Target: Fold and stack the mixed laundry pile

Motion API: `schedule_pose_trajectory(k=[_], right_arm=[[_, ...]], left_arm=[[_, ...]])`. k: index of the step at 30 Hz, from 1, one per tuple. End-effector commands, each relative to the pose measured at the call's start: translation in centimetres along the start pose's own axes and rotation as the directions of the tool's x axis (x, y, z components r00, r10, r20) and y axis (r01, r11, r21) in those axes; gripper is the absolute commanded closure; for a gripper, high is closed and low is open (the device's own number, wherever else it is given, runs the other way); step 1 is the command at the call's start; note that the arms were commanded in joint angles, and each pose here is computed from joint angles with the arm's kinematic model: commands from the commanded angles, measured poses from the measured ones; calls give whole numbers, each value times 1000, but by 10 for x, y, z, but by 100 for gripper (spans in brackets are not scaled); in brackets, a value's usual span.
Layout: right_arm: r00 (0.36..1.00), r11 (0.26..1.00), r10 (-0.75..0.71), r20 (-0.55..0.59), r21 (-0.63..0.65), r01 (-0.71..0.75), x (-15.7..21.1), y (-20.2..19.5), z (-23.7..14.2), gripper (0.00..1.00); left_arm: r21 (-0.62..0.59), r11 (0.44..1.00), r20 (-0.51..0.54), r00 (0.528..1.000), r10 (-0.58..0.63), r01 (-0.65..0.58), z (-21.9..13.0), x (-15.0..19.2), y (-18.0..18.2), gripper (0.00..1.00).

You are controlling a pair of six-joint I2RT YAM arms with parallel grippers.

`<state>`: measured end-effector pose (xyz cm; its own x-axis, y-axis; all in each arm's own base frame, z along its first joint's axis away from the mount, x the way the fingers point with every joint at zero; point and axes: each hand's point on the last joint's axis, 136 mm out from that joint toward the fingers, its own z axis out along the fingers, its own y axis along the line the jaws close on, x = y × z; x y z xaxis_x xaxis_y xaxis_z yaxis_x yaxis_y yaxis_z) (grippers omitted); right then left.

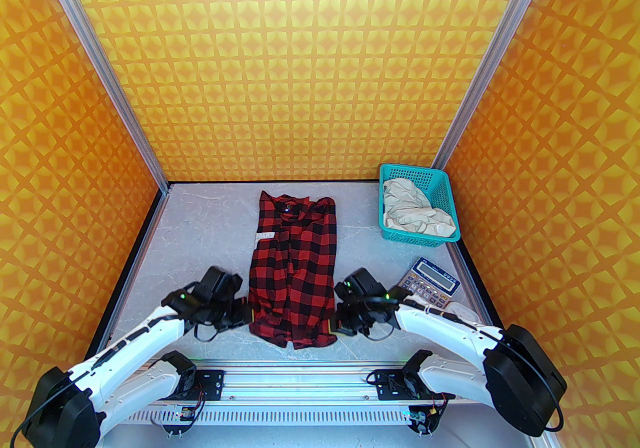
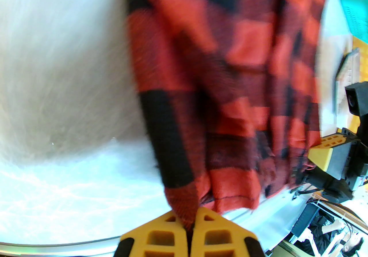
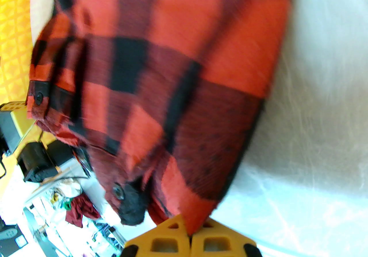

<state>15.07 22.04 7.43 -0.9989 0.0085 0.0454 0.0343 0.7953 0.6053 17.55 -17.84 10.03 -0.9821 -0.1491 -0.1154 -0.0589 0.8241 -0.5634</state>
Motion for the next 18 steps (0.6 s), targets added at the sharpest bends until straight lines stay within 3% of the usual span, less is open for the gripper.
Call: schedule_pose_trajectory(k=[1,12,18], right_arm=[[998,999,-9,66,46,6,-24,14,-16,100],[951,1000,-3,310,3,3,-136,60,-83,100],[924,998,50,379,-51,-33,-194,62,-87,100]], left_arm=[[3,997,80,993,81,-82,-17,-29,-25,100],[27,990,267,955,127,-140,-32,-145,-83,100],[64,991,391,917,86,-120,-30,-217,-94,100]])
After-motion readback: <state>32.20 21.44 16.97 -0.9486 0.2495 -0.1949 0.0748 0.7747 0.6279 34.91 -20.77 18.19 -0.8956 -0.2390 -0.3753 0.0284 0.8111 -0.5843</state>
